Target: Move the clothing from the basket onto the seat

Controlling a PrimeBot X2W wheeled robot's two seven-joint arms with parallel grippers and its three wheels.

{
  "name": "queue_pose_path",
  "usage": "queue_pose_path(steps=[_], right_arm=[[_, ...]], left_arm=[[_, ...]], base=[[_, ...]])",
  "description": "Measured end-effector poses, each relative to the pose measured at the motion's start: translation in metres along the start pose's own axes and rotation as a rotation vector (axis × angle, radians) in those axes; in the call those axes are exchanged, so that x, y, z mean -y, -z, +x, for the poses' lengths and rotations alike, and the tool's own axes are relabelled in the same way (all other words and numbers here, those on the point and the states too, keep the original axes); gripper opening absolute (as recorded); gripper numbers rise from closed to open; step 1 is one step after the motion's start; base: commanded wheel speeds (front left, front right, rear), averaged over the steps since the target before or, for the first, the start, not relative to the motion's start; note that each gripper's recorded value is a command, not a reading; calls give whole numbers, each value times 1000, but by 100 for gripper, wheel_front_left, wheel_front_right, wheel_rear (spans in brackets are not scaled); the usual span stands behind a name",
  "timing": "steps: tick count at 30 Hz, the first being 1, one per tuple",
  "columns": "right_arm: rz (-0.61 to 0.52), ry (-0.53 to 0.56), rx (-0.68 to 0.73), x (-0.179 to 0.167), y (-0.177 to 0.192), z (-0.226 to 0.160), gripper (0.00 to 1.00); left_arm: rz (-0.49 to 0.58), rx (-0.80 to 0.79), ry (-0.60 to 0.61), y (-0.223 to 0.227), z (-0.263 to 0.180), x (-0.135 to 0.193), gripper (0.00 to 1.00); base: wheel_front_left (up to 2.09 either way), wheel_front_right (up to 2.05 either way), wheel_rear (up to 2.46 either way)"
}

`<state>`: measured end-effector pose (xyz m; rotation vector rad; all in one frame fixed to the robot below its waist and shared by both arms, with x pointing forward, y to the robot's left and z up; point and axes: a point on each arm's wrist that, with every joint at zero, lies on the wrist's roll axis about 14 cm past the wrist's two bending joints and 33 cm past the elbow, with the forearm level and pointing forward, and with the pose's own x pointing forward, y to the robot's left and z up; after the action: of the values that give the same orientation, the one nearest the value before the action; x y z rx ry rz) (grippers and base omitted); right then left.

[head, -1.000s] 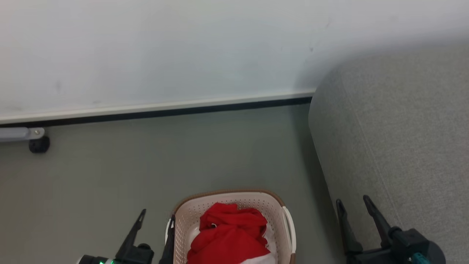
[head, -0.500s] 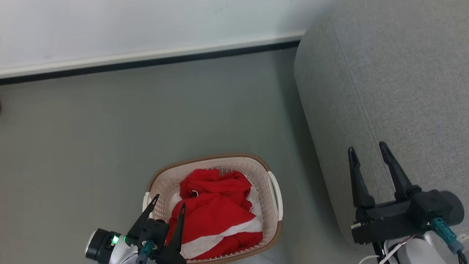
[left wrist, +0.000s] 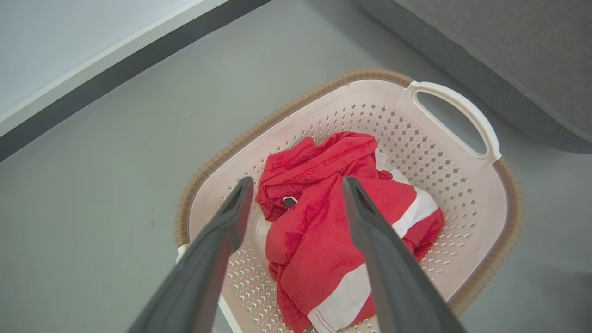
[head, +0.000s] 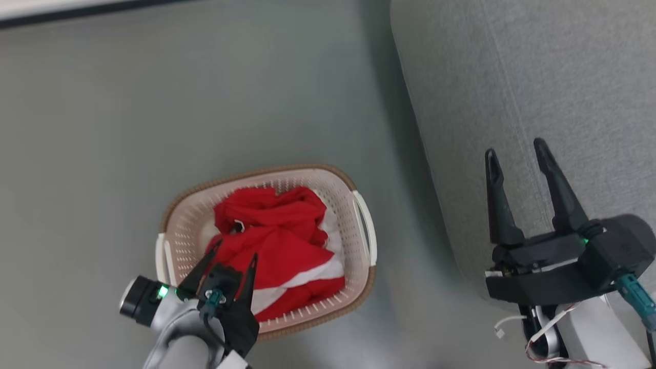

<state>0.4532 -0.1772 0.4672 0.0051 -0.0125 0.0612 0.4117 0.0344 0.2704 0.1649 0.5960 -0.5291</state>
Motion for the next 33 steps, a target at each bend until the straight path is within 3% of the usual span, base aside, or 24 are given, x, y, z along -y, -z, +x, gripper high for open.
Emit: queue_pose_path(steps=[17,30,31,32,33], right_arm=[[-23,0,-32,8,42,44,100],[-26,2,-117,10,104,68,100],[-26,2,-125,10,108,68,100],[-28,3,-133,11,112,68,100],[-30,5,-142,11,115,67,100]], left_arm=[[21,-131,122,46,76,5,100],[19,-314,197,121,115,11,100],[18,-331,202,126,116,13,98],[17,-338,207,130,116,15,84],[16,-344,210,132,118,16,59]], base=[[0,0,0],[0,0,0],[0,0,0],[0,0,0],[0,0,0]])
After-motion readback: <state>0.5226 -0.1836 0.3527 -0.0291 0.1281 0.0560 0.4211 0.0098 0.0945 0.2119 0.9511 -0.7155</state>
